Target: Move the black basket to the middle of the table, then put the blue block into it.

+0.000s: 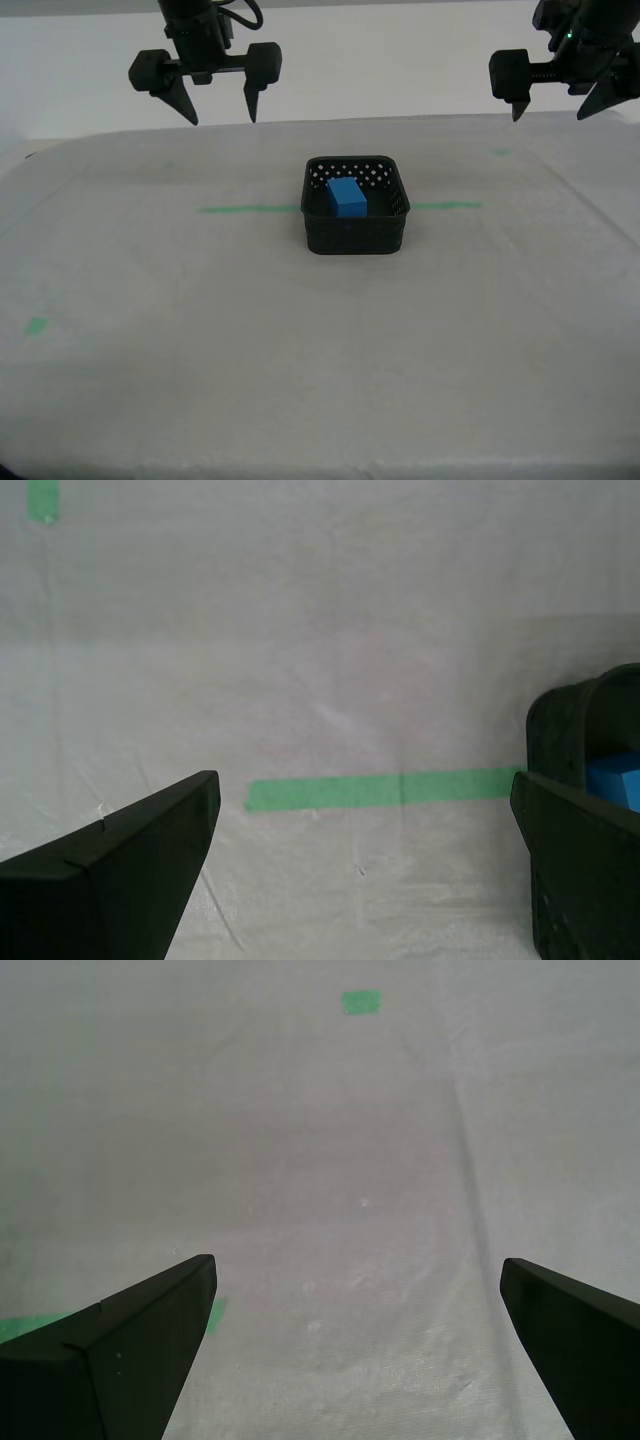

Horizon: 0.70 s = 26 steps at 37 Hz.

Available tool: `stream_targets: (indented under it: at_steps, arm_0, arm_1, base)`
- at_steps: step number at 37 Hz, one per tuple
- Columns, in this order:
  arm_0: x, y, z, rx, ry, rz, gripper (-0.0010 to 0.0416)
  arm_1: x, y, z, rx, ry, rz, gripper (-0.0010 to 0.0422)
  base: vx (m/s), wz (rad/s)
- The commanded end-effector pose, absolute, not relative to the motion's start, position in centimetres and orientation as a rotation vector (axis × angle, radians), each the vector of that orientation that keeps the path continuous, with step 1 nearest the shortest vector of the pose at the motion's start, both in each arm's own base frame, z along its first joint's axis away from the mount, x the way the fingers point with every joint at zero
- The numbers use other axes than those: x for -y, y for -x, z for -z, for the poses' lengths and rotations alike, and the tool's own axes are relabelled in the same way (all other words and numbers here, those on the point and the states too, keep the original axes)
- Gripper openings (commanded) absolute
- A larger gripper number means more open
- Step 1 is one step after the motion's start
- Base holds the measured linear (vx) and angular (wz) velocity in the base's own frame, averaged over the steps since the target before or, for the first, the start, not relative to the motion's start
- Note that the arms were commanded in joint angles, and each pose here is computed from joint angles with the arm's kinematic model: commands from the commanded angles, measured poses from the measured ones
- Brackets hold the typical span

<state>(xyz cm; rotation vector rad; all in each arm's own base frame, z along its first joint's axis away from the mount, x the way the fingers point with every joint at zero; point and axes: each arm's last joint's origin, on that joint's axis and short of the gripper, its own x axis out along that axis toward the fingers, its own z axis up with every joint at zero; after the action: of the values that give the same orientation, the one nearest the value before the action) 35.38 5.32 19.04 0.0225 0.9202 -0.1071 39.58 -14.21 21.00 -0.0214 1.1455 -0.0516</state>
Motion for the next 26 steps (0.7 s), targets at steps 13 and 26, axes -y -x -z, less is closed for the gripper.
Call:
stream_targets:
  at_steps: [13,26]
  arm_0:
    - [-5.3,-35.4,-19.1,-0.918,-0.023,0.109,0.0399]
    - [-5.3,-35.4,-19.1,-0.918,-0.023,0.109,0.0399]
  arm_1:
    - [12.0,-38.1,-20.9,-1.129,0.060,0.021,0.0401]
    - [11.7,-38.1,-20.9,-1.126,0.026,0.000,0.0400]
  base:
    - [0.000,0.000]
    - [0.000,0.000]
